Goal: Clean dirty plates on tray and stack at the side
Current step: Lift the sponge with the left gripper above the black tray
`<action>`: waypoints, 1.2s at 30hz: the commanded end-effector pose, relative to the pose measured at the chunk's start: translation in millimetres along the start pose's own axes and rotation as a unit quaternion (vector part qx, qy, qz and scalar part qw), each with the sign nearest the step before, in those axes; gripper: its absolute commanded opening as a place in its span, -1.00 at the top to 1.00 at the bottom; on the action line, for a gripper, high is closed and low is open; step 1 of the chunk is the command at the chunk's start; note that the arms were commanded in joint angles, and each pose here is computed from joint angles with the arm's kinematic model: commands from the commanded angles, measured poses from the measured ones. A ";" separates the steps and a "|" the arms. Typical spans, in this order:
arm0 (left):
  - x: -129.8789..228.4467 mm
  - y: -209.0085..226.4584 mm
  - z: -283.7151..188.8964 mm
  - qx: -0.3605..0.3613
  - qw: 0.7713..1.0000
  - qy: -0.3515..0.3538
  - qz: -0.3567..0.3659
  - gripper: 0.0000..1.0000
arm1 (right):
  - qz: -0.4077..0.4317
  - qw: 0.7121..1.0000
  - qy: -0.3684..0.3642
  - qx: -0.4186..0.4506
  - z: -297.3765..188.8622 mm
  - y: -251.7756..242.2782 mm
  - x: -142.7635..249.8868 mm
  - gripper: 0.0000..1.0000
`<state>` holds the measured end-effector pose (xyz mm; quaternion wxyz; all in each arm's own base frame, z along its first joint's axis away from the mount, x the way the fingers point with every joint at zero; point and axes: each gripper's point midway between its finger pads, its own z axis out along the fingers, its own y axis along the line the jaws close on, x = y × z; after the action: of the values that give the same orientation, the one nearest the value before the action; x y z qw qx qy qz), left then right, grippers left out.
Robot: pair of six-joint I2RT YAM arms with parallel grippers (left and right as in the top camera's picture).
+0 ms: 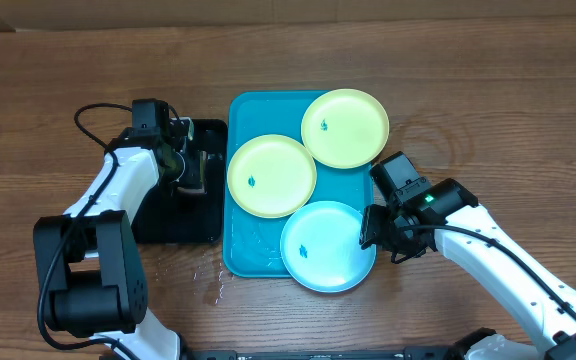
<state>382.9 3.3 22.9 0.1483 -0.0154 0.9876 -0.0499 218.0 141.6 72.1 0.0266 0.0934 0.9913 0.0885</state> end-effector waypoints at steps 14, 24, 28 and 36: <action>7.7 6.8 10.1 -0.019 0.999 0.025 0.009 0.50 | -0.001 1.000 0.000 0.003 0.6 -1.2 2.2 -0.22; -17.6 -3.4 -9.5 0.007 1.000 -0.004 0.006 0.92 | 0.002 1.000 0.024 0.006 0.3 -4.0 12.5 -0.22; -41.1 -11.0 -42.4 0.019 0.999 -0.027 0.008 0.92 | 0.003 0.999 0.032 0.013 0.1 -7.4 16.6 -0.22; -55.3 -17.8 -98.6 0.022 0.999 -0.048 -0.012 0.92 | 0.003 0.999 0.030 0.011 8.6 -9.7 17.7 -0.16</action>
<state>403.0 1.0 99.3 0.1597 -0.0099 0.9854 -0.0590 203.9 137.6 67.7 -0.0015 0.0945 0.9922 0.0809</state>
